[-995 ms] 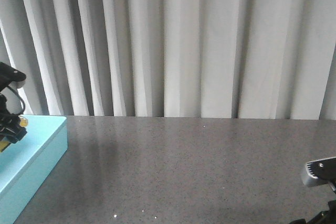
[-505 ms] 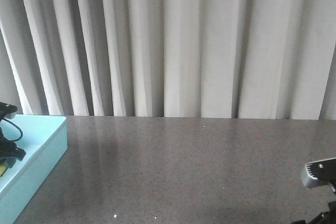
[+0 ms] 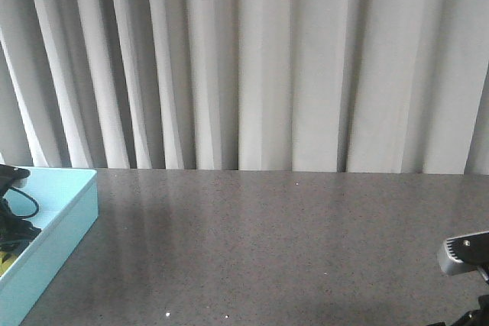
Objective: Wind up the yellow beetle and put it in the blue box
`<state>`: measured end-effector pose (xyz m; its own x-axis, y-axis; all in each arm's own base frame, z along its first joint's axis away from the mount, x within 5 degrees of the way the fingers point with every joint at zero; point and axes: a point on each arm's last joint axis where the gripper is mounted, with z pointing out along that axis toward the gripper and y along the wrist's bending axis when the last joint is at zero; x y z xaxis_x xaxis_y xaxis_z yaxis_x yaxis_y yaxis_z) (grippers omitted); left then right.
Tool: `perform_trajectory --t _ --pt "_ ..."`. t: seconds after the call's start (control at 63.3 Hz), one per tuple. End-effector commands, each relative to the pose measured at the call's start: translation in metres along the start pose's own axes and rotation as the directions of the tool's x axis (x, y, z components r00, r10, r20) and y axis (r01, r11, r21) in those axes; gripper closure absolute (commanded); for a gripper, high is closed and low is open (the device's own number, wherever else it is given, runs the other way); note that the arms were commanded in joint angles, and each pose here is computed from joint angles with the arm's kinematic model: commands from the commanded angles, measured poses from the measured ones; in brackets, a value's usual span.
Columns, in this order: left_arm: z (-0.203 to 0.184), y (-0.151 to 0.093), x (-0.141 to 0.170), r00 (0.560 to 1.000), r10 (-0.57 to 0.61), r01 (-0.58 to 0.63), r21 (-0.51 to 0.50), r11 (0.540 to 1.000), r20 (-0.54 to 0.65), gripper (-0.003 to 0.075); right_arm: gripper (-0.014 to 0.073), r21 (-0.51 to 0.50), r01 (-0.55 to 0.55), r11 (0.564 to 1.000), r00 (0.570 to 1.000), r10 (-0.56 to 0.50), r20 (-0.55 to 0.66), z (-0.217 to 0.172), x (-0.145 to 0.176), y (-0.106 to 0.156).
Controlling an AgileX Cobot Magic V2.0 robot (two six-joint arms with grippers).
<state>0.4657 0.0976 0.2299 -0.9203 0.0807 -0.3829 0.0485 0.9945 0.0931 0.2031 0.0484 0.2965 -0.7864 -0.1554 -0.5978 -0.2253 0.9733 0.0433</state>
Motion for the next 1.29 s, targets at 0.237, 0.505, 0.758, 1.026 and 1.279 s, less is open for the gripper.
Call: perform_trajectory --t 0.237,0.505,0.758,1.026,1.279 --pt "-0.120 0.001 -0.014 0.962 -0.023 0.039 -0.055 0.998 0.274 0.0207 0.0032 -0.002 0.008 1.000 0.998 -0.008 0.064 -0.010 -0.008 0.001" --pt "-0.206 -0.014 -0.001 0.899 -0.090 0.081 0.039 0.996 0.429 0.0207 0.0032 -0.002 0.008 1.000 0.998 -0.008 0.068 -0.010 -0.008 0.001" --pt "-0.245 -0.032 0.036 0.873 -0.088 0.049 0.094 0.994 0.479 0.0207 0.0032 0.023 -0.001 1.000 0.991 -0.002 0.137 -0.028 -0.006 -0.001" --pt "-0.251 -0.056 0.113 0.876 -0.038 0.015 0.051 0.999 0.480 0.0207 0.0032 0.151 -0.058 0.987 0.972 0.021 0.234 -0.051 -0.003 -0.013" --pt "-0.257 -0.100 0.173 0.847 0.064 -0.110 0.056 0.992 0.528 0.0207 0.0032 0.222 -0.139 0.965 0.952 0.069 0.299 -0.079 0.009 -0.021"
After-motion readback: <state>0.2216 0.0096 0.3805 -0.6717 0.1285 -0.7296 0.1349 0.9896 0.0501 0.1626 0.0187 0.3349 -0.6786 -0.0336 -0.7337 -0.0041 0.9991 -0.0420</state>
